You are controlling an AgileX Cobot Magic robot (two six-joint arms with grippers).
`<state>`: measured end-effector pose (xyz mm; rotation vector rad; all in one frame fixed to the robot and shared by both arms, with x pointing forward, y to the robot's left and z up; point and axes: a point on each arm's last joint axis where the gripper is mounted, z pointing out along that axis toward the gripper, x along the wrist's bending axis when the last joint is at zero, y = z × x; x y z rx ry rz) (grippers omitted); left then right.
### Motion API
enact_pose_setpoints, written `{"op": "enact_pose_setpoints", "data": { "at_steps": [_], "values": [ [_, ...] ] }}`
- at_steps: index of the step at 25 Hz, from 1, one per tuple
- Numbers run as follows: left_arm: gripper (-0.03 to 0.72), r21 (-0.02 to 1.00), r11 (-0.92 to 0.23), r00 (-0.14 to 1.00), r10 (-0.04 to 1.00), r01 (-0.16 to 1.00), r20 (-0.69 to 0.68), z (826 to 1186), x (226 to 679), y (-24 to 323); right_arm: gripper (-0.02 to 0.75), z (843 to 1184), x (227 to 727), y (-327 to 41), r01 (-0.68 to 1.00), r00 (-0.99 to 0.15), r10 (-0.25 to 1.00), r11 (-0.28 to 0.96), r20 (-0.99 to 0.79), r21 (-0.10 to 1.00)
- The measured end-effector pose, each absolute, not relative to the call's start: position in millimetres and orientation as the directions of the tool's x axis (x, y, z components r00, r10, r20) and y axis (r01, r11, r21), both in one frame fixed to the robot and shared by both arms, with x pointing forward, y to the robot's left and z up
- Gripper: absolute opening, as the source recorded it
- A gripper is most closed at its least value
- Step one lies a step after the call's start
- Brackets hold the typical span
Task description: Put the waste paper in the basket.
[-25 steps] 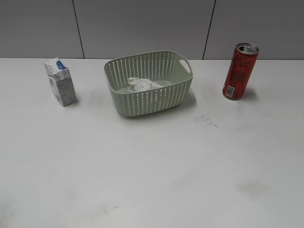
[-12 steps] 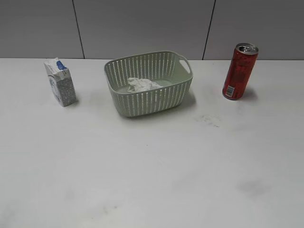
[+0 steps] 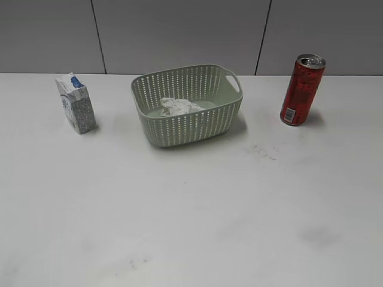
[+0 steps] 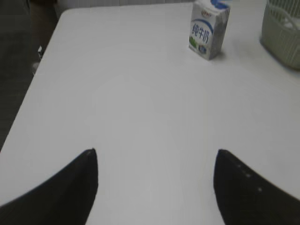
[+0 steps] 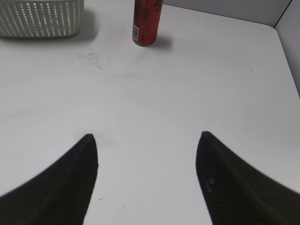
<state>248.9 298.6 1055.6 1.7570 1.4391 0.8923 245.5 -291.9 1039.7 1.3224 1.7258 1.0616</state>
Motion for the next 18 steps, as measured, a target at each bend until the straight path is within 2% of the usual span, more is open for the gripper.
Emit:
{"op": "enact_pose_setpoints", "data": {
  "at_steps": [5,18],
  "values": [
    [0.586,0.893,-0.143,0.14,0.986,0.426,0.091,1055.2,232.8,300.0,0.491,1039.8,245.5,-291.8,0.392,-0.228,0.972,0.139,-0.051,0.91],
    [0.586,0.892,-0.145,0.139,0.986,0.427,0.094,1054.5,232.8,300.2,0.487,1039.7,245.4,-291.5,0.392,-0.23,0.972,0.137,-0.047,0.91]
  ]
}}
